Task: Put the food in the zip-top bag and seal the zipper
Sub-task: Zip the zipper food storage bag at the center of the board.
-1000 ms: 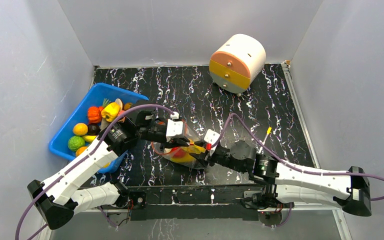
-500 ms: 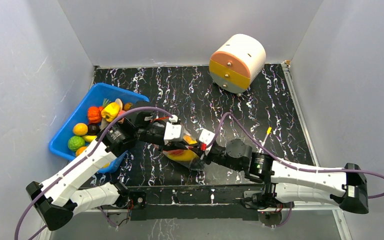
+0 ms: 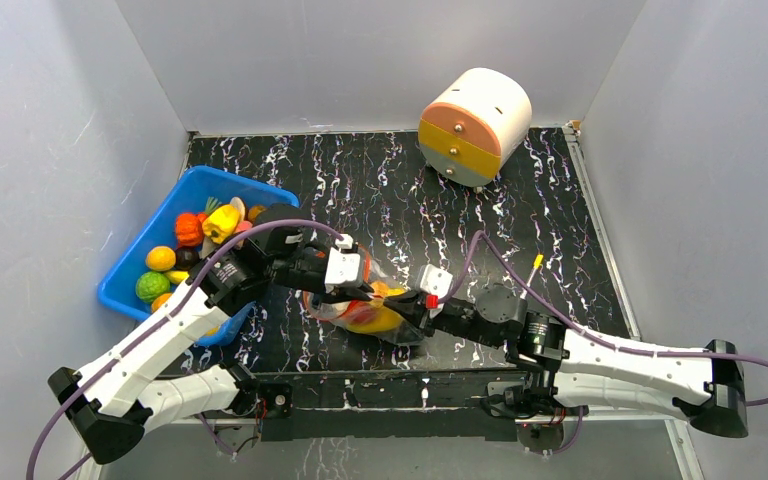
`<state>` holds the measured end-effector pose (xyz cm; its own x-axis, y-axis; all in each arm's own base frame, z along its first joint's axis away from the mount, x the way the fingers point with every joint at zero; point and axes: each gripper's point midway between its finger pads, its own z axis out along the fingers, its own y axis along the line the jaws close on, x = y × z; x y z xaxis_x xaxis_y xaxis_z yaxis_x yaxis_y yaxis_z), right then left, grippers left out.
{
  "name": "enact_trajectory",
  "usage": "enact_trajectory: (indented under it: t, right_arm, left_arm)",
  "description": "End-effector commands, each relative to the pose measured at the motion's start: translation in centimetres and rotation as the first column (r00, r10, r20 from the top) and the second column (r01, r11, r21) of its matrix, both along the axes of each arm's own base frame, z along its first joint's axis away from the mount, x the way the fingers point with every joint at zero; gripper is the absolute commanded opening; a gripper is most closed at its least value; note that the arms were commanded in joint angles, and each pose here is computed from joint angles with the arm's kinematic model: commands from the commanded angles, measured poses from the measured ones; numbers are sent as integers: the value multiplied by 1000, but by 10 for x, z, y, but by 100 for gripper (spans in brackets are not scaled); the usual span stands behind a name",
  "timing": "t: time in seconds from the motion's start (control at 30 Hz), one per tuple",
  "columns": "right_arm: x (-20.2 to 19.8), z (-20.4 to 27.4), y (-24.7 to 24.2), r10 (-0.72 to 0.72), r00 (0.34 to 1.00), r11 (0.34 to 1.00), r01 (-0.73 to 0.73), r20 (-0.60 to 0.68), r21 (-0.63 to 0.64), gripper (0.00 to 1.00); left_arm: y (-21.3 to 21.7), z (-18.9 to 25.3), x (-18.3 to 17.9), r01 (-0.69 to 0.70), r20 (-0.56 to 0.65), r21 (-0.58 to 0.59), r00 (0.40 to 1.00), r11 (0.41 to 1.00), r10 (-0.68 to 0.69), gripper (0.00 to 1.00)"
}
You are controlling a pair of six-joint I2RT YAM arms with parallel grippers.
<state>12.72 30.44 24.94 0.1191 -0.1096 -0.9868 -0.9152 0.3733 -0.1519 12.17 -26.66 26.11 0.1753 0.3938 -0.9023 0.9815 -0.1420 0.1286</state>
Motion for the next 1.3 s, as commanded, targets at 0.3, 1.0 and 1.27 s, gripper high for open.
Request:
enact_trajectory:
  t: [0.3, 1.0, 1.27]
  right_arm:
    - [-4, 54, 10, 36, 999, 992, -36, 2, 122, 24]
    - [-3, 54, 23, 60, 998, 993, -62, 18, 101, 18]
    - [-2, 57, 16, 43, 999, 992, -45, 27, 114, 0]
  left_arm:
    - [0, 15, -3, 7, 11, -39, 1000, 999, -6, 0]
    - [2, 6, -13, 59, -3, -38, 998, 998, -59, 0]
    - [5, 4, -9, 41, 14, -11, 999, 999, -40, 0]
